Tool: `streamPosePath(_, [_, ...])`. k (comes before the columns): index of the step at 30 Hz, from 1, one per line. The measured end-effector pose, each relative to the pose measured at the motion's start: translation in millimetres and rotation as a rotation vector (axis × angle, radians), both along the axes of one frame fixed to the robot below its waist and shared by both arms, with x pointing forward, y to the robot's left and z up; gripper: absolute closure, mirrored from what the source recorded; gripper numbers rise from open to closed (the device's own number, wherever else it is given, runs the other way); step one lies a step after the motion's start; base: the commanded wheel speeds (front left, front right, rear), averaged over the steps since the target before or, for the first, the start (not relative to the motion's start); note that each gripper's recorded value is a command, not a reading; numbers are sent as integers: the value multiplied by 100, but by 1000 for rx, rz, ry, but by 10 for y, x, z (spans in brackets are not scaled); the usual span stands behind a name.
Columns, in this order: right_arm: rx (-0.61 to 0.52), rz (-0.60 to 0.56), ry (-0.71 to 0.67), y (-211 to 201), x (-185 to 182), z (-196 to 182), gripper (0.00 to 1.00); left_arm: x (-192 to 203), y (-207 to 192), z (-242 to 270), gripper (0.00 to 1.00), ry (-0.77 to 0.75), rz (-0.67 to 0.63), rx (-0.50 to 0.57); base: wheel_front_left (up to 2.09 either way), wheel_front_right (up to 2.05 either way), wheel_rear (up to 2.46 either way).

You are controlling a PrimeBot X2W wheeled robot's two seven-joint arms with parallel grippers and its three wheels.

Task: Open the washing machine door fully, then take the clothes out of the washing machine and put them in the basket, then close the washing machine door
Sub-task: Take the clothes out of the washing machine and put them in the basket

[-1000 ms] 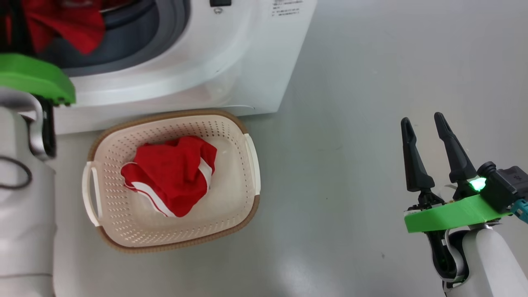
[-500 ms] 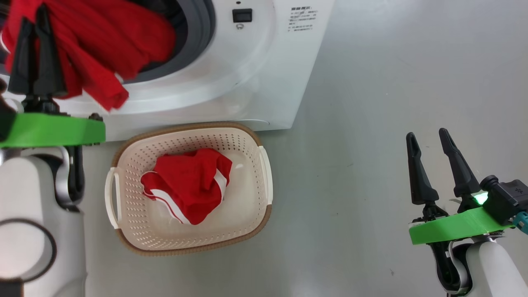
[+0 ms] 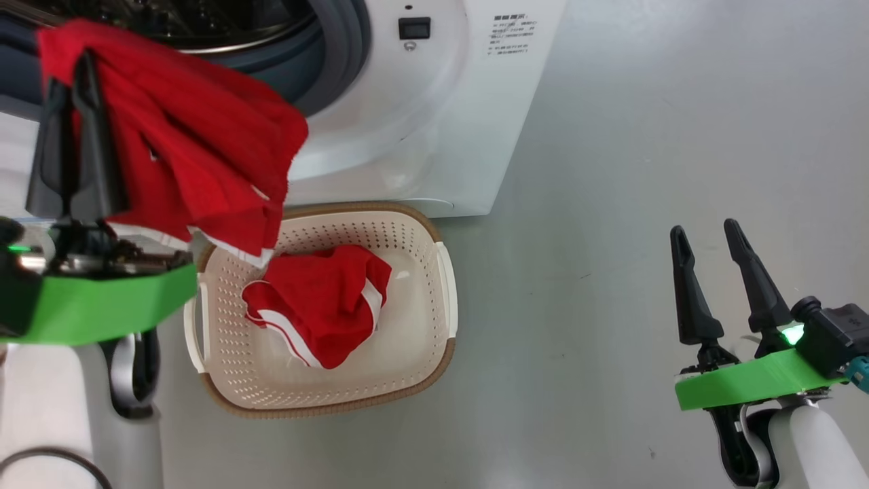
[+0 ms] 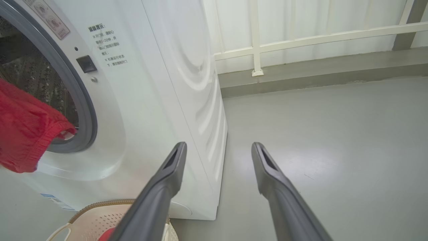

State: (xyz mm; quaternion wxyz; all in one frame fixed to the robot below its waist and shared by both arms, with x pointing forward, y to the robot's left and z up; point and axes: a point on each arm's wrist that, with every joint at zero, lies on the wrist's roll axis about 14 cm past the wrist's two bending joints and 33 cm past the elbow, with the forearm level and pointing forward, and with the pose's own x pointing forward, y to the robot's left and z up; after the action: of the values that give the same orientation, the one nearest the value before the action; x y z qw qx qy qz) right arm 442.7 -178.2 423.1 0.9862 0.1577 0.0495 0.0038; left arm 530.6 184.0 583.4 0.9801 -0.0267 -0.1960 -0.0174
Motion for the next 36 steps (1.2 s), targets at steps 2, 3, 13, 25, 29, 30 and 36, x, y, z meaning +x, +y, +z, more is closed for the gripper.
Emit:
streamPosePath(2, [-5, 3, 11, 5, -16, -36, 0, -24, -8, -102, 100, 28, -3, 0, 0, 0, 0])
streamPosePath(3, [-6, 4, 12, 8, -11, -43, 0, -33, -24, -167, 100, 45, -9, -1, 0, 0, 0])
streamPosePath(13, [-5, 6, 51, 16, 20, -219, 0, -107, -196, -1099, 100, 303, -60, -16, 0, 0, 0])
streamPosePath(25, [-12, -4, 89, -31, 150, -464, 0, -297, -489, -2356, 100, 653, -134, -23, 0, 0, 0])
streamPosePath(29, [-15, -6, 91, -43, 238, -533, 0, -259, -535, -2637, 100, 724, -145, -23, 0, 0, 0])
streamPosePath(30, [-15, -7, 91, -46, 262, -550, 0, -226, -552, -2685, 100, 733, -149, -24, 0, 0, 0])
streamPosePath(36, [-19, -9, 127, -61, 303, -755, 0, -192, -654, -3101, 100, 838, -176, -23, 0, 0, 0])
